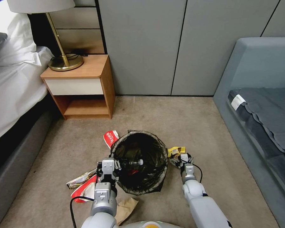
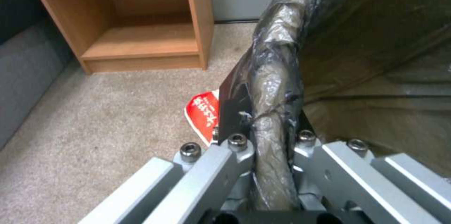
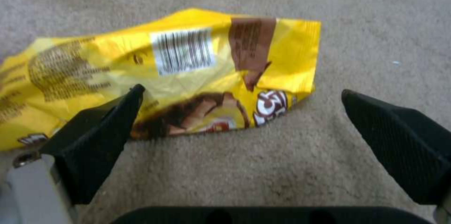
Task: Pick up the trash bin, then pick up the garbage from the floor and place it into the trash bin.
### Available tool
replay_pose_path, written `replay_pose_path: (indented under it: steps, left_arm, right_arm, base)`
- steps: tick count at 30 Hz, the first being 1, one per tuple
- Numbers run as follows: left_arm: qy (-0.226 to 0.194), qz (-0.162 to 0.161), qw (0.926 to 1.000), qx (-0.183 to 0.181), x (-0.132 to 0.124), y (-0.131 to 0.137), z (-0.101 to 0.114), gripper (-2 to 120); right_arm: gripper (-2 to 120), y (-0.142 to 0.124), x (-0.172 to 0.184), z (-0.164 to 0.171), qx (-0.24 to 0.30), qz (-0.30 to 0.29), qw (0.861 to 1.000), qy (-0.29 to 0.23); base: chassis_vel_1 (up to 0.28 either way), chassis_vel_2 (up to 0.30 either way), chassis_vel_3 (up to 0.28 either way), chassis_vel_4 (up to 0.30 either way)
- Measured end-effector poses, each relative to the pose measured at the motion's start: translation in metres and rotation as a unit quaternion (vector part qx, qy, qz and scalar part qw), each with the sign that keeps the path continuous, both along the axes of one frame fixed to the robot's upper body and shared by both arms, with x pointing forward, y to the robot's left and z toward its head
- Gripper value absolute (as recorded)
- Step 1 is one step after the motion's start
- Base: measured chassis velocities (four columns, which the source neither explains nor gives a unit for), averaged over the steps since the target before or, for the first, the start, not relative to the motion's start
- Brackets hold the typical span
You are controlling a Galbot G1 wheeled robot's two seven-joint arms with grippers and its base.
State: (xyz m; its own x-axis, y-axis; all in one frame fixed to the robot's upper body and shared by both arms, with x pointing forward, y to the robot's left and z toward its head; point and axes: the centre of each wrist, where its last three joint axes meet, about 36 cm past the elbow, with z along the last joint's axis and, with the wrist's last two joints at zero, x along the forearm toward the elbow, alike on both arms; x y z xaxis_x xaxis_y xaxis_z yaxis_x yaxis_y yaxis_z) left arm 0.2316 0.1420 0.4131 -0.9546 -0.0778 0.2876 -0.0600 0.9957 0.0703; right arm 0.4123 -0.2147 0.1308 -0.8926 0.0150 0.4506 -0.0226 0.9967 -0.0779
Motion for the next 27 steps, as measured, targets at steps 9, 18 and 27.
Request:
replay_pose_path:
  steps: [9,18,27]
  left_arm:
    - [0.002,0.000,1.0000,0.001,-0.002,0.000,-0.001,0]
    - [0.001,0.000,1.0000,0.001,-0.002,0.000,-0.001,0]
    - [0.001,0.000,1.0000,0.001,-0.002,0.000,-0.001,0]
  right_arm:
    - [100,-0.003,0.004,-0.009,-0.001,0.005,1.000,0.013]
    - [92,-0.008,0.016,-0.012,-0.003,0.011,1.000,0.018]
    - [92,-0.011,0.025,-0.008,-0.006,0.018,1.000,0.007]
  base:
    - [0.000,0.000,0.000,0.000]
    - [0.000,0.000,0.000,0.000]
    - [0.000,0.000,0.000,0.000]
